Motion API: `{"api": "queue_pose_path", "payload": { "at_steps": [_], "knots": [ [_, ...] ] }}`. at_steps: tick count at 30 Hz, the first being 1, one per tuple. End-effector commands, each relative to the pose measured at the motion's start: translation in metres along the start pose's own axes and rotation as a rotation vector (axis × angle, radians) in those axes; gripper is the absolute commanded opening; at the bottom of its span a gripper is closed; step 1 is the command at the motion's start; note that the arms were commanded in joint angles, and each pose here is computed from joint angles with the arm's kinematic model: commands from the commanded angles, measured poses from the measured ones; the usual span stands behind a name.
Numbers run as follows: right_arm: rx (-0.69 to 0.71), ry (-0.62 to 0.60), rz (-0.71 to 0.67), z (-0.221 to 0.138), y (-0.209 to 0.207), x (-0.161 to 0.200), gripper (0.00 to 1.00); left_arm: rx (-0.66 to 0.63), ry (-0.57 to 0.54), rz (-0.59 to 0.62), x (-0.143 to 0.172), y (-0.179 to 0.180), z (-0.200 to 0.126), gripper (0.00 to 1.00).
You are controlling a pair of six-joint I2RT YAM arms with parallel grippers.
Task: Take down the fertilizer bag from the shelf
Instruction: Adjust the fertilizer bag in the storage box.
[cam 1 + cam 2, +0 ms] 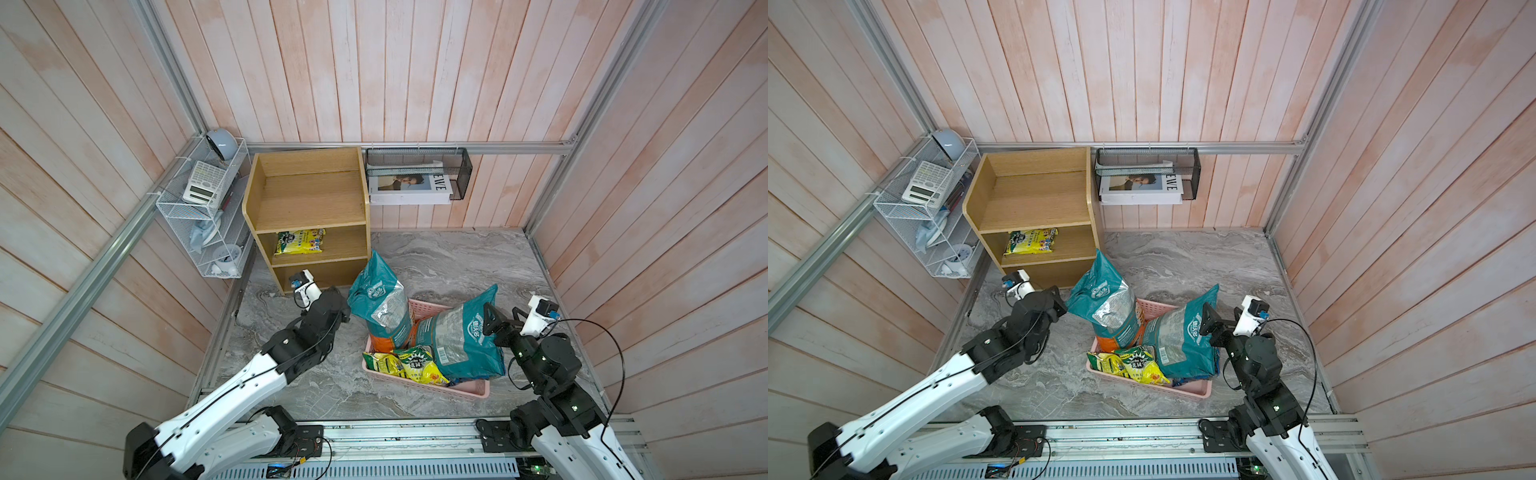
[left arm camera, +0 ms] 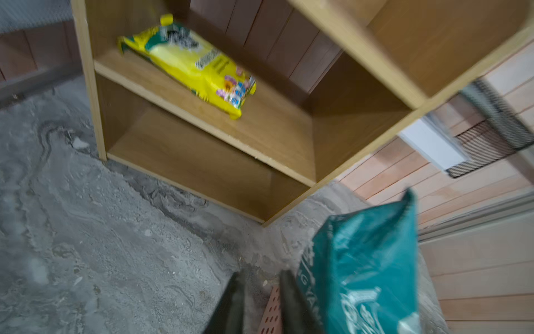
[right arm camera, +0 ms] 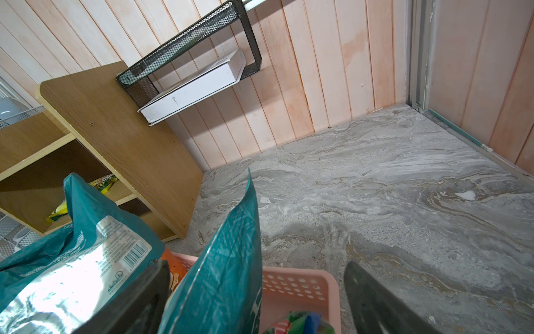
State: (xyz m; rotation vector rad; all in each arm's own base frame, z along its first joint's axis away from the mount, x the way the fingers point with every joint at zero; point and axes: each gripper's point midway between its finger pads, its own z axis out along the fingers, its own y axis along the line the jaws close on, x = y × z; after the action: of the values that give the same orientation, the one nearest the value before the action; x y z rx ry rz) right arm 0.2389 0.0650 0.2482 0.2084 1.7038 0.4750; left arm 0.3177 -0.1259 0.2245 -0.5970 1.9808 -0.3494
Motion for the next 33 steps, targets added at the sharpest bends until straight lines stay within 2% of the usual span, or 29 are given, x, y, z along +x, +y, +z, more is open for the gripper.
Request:
{"api": "queue_pose_path", "payload": {
  "at_steps": [1,6,13,16,22,27,31,33],
  "knots": [
    [0.000,0.013,-0.005,-0.003,-0.002,0.003,0.98,0.060,0.191,-0.070,0.036,-0.009,0.038,0.00],
    [0.002,0.008,-0.004,-0.004,-0.002,0.002,0.98,0.040,0.171,-0.037,0.032,-0.025,0.062,0.00],
    [-0.001,0.010,-0.009,-0.001,0.000,0.002,0.98,0.221,0.204,-0.059,0.035,-0.069,0.064,0.00],
    [-0.004,0.014,-0.011,0.000,0.001,0.002,0.98,0.268,0.241,-0.002,0.053,-0.091,0.061,0.00],
    [-0.004,0.008,-0.008,-0.002,0.000,0.002,0.98,0.401,0.304,0.106,0.110,-0.135,0.029,0.00],
    [-0.007,0.007,-0.005,-0.003,0.000,0.001,0.98,0.430,0.360,0.100,0.152,-0.134,0.012,0.00],
    [-0.008,0.011,-0.004,-0.003,0.000,0.002,0.98,0.368,0.333,0.074,0.167,-0.111,0.001,0.00],
    [-0.010,0.012,-0.003,-0.003,0.001,0.002,0.98,0.378,0.347,0.063,0.180,-0.107,-0.012,0.00]
  ]
}}
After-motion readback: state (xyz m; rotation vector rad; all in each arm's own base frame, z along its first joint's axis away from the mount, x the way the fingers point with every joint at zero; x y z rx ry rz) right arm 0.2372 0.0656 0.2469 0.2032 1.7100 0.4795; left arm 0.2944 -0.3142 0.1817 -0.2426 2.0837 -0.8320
